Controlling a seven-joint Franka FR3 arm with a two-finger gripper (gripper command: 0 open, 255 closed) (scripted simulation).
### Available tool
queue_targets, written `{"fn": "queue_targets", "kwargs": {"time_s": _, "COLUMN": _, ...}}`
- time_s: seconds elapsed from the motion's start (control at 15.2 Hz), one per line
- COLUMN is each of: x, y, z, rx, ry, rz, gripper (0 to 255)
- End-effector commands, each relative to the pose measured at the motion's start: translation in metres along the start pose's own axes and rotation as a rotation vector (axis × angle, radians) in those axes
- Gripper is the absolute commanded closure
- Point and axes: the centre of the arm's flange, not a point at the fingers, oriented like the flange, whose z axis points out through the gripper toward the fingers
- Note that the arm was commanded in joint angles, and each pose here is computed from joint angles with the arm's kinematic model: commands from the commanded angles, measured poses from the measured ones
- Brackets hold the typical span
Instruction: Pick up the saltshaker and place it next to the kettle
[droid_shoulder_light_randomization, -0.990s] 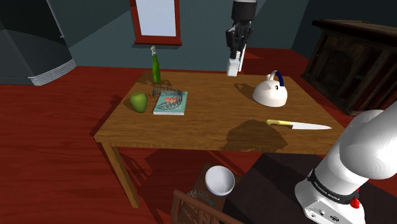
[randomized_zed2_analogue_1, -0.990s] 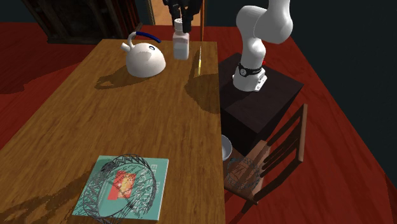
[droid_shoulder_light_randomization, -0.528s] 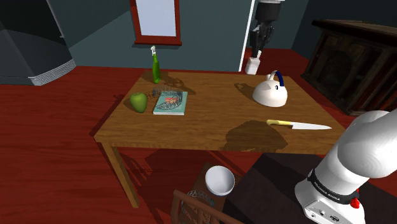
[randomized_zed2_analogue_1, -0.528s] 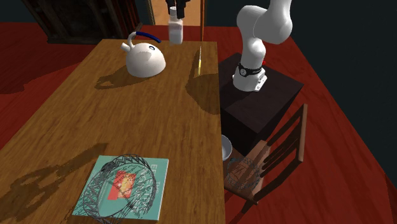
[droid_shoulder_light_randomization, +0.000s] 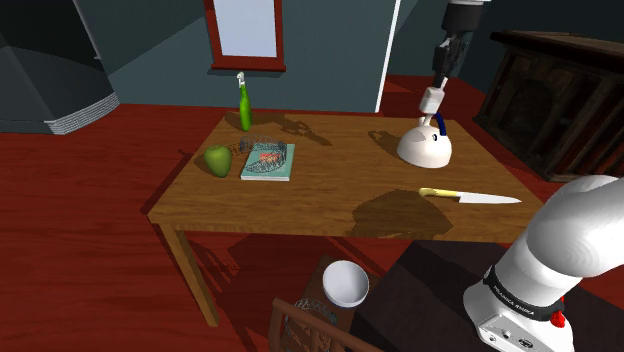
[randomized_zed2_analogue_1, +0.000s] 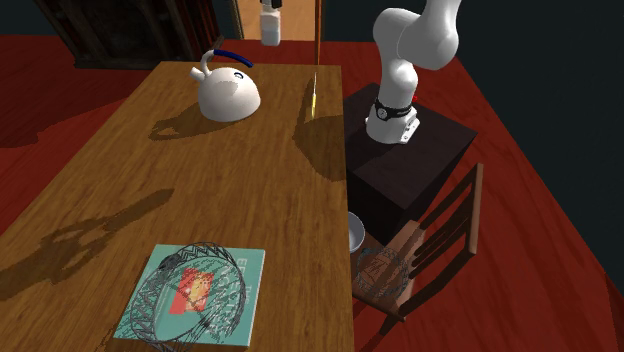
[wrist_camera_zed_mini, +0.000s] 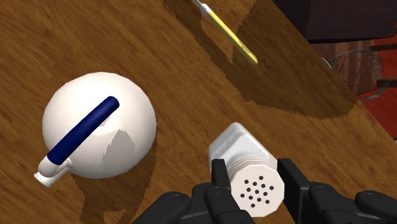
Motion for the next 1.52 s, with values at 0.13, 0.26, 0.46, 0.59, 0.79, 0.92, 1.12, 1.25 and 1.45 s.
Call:
{"fn": "queue_targets", "kwargs": {"time_s": 0.13, "x": -0.028, "y": 0.048, "z": 0.003, "rx": 0.0, "ry": 0.0, "rz": -0.001, "gripper": 255}}
{"fn": "queue_targets", "kwargs": {"time_s": 0.26, "x": -0.041, "y": 0.071, "z": 0.003, "rx": 0.0, "ry": 0.0, "rz": -0.001, "gripper": 255}}
{"fn": "queue_targets", "kwargs": {"time_s": 0.46, "x": -0.062, "y": 0.105, "z": 0.003, "rx": 0.0, "ry": 0.0, "rz": -0.001, "gripper": 255}}
{"fn": "queue_targets", "kwargs": {"time_s": 0.59, "x": -0.075, "y": 0.127, "z": 0.003, "rx": 0.0, "ry": 0.0, "rz": -0.001, "gripper": 255}}
{"fn": "queue_targets", "kwargs": {"time_s": 0.79, "x": -0.095, "y": 0.161, "z": 0.003, "rx": 0.0, "ry": 0.0, "rz": -0.001, "gripper": 255}}
{"fn": "queue_targets", "kwargs": {"time_s": 0.92, "x": -0.109, "y": 0.184, "z": 0.003, "rx": 0.0, "ry": 0.0, "rz": -0.001, "gripper": 255}}
{"fn": "queue_targets", "kwargs": {"time_s": 1.12, "x": -0.127, "y": 0.216, "z": 0.004, "rx": 0.0, "ry": 0.0, "rz": -0.001, "gripper": 255}}
{"fn": "queue_targets", "kwargs": {"time_s": 1.25, "x": -0.127, "y": 0.215, "z": 0.014, "rx": 0.0, "ry": 0.0, "rz": -0.001, "gripper": 255}}
{"fn": "queue_targets", "kwargs": {"time_s": 1.45, "x": -0.128, "y": 0.215, "z": 0.03, "rx": 0.0, "ry": 0.0, "rz": -0.001, "gripper": 255}}
